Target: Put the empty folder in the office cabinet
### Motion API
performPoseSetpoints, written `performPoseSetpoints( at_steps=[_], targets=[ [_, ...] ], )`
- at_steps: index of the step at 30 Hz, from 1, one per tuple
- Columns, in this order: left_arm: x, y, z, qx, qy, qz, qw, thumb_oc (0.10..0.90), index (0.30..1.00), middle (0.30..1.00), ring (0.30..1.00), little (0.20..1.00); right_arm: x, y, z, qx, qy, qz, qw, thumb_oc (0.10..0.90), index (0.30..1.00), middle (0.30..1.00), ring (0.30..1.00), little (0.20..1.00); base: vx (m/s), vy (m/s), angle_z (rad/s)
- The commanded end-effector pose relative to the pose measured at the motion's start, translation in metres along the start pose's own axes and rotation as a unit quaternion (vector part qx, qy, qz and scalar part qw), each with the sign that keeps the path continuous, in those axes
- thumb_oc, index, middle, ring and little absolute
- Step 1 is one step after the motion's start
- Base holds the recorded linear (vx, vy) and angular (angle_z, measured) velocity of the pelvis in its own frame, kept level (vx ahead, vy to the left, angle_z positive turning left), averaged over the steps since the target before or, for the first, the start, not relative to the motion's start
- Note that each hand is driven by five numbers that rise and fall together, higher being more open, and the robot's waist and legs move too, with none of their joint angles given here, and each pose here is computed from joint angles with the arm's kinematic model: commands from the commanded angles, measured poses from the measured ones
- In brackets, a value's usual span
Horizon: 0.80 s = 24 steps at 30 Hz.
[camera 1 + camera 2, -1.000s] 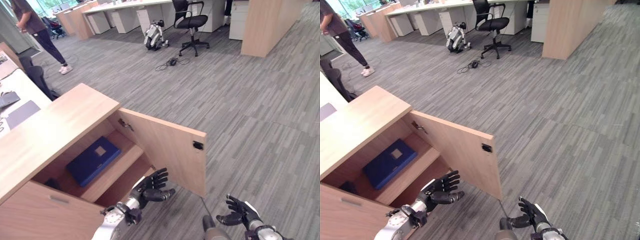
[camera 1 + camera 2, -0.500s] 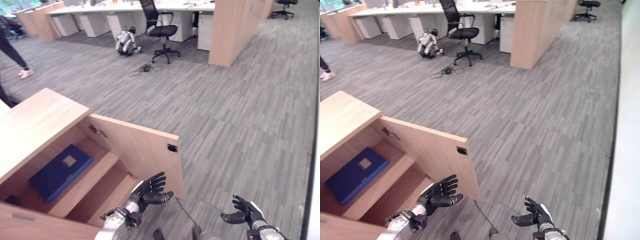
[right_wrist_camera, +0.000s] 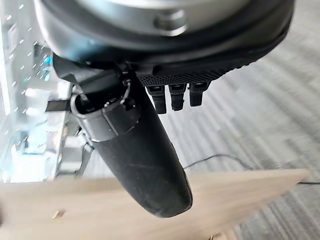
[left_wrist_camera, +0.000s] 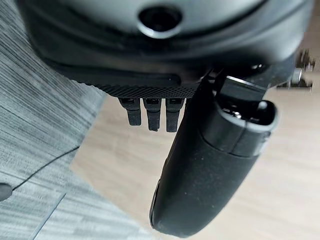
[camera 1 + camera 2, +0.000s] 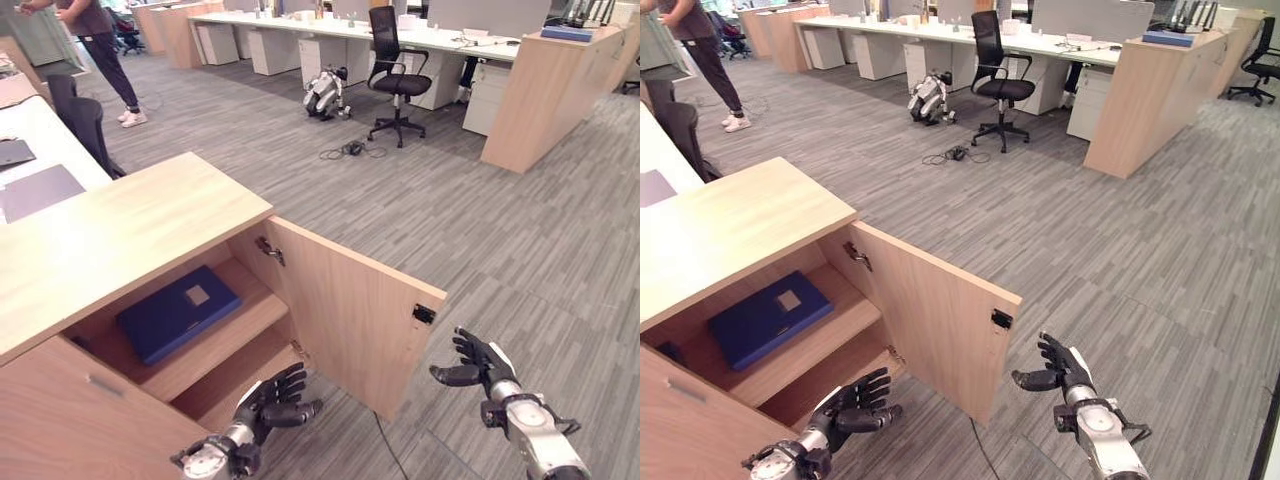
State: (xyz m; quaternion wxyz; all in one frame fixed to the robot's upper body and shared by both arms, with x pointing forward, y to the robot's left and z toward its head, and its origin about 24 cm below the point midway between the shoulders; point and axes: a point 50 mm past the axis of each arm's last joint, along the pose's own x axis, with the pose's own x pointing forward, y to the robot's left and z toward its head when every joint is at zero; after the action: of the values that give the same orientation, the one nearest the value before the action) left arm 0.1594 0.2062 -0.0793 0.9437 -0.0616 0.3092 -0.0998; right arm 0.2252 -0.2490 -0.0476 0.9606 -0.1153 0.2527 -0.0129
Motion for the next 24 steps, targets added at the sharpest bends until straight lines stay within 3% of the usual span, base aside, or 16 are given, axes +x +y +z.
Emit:
performPoseSetpoints(
  at_steps=[1, 16, 24],
  targets=[
    [0.01, 0.005, 0.041, 0.039, -0.087, 0.009, 0.995, 0.8, 0.9, 0.9, 0.9, 0.9, 0.017, -0.007, 0.071, 0.0, -0.132, -0.006, 0.991, 0.8, 0.9, 0.9, 0.9, 0.9, 0.02, 0.016, 0.2],
    [0.009, 0.012, 0.044, 0.038, -0.092, 0.036, 0.994, 0.8, 0.9, 0.9, 0.9, 0.9, 0.016, 0.009, 0.072, 0.014, -0.138, 0.012, 0.99, 0.8, 0.9, 0.9, 0.9, 0.9, 0.0, -0.008, 0.2],
    [0.009, 0.02, 0.044, 0.014, -0.103, 0.083, 0.991, 0.8, 0.9, 0.9, 0.9, 0.9, -0.003, 0.037, 0.058, 0.002, -0.145, 0.069, 0.987, 0.8, 0.9, 0.9, 0.9, 0.9, -0.08, -0.06, 0.3]
  ],
)
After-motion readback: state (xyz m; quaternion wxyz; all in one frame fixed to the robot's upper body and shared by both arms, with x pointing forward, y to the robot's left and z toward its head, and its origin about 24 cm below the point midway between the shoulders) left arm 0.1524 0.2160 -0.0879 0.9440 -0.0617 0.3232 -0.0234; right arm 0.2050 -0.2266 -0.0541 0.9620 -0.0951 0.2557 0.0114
